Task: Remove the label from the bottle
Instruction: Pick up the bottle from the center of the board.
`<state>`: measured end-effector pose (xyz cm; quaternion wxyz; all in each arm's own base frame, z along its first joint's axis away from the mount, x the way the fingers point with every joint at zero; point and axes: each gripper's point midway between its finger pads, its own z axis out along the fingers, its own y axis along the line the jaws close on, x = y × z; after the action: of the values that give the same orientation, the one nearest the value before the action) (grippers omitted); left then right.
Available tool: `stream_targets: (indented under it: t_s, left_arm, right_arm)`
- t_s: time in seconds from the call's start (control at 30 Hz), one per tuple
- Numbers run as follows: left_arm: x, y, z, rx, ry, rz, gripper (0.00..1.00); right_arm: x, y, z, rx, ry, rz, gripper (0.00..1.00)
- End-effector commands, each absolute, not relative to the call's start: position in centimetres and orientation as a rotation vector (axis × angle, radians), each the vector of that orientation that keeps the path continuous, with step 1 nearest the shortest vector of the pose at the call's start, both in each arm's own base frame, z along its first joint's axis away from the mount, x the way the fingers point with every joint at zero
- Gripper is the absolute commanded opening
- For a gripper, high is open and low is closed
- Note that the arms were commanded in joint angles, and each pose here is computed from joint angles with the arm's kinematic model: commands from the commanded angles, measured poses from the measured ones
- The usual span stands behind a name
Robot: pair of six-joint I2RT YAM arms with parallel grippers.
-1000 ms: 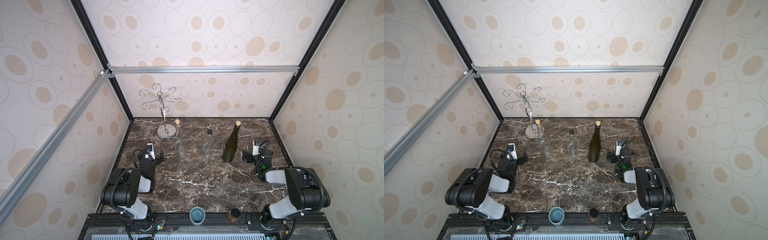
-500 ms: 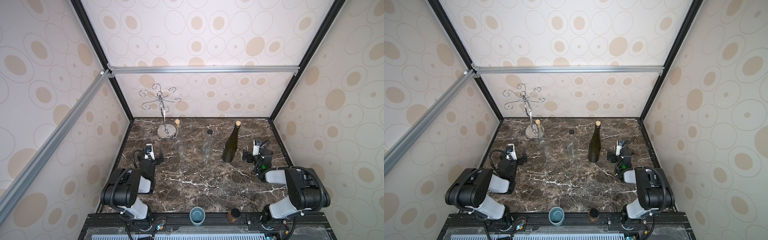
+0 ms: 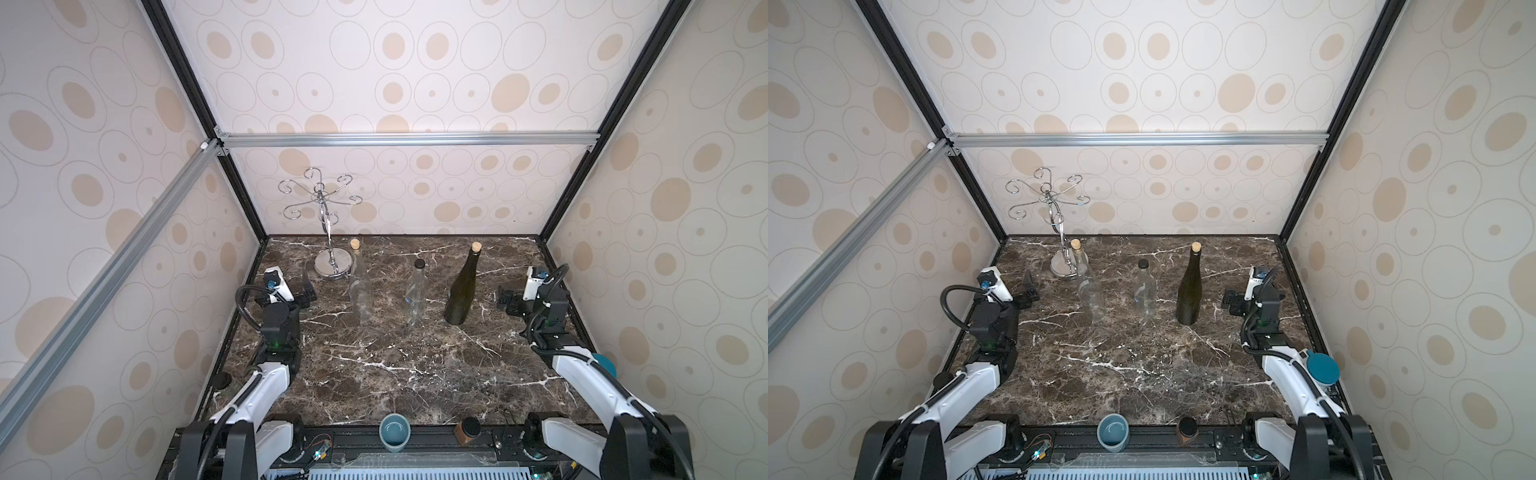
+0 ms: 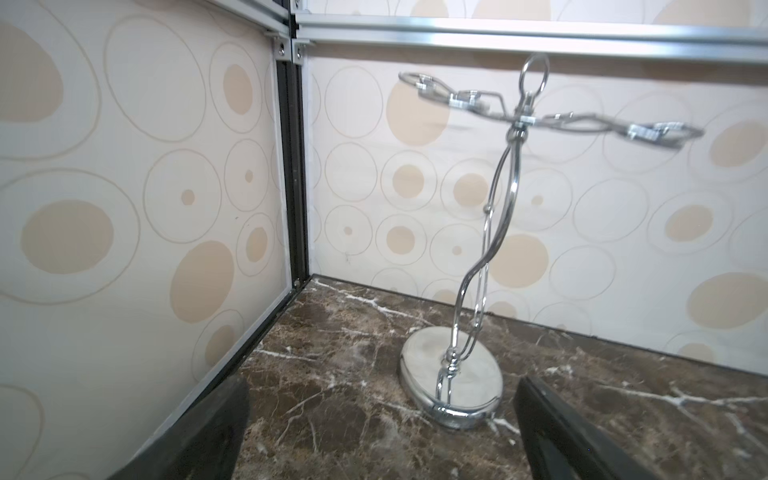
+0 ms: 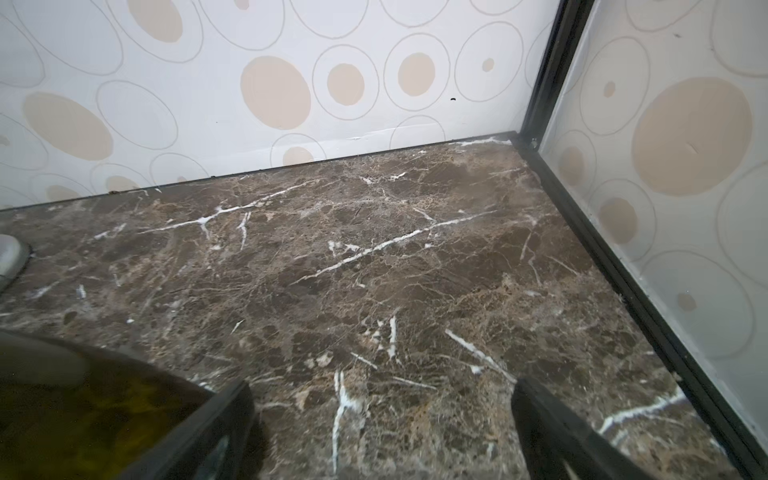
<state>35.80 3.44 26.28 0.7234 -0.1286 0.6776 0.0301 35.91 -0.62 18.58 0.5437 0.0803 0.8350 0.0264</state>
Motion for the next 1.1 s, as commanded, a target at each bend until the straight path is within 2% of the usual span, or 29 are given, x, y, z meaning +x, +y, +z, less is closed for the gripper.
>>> stream_targets:
  t_s: [0.0,0.2,0.33,0.5,0.7,1.07]
  left_arm:
    - [34.9,1.9,25.5,-0.299,1.62,-0.082,1.0]
    - [32.9,0.8,28.4,-0.319,1.599,-0.203,1.0]
    - [32.1,0.2,29.2,-0.332,1.615,-0.266,1.0]
    - [31.8,-1.7,30.5,-0.287,1.645,-0.388,1.0]
    - [31.6,-3.3,32.5,-0.247,1.614,-0.509,1.0]
    - [31.8,-5.1,34.6,-0.191,1.603,-0.61,1.0]
  right_arm:
    - [32.2,-0.3,17.0,0.301,2.195,0.123,1.0]
    - [28.8,1.5,19.8,0.217,2.293,0.217,1.0]
    - [26.2,4.0,23.4,0.077,2.236,0.36,1.0]
    - [24.5,4.5,26.2,0.07,2.225,0.396,0.91]
    - [25.2,6.2,29.7,-0.016,2.194,0.456,0.84]
    - [30.2,11.4,33.3,-0.263,2.136,0.353,0.76]
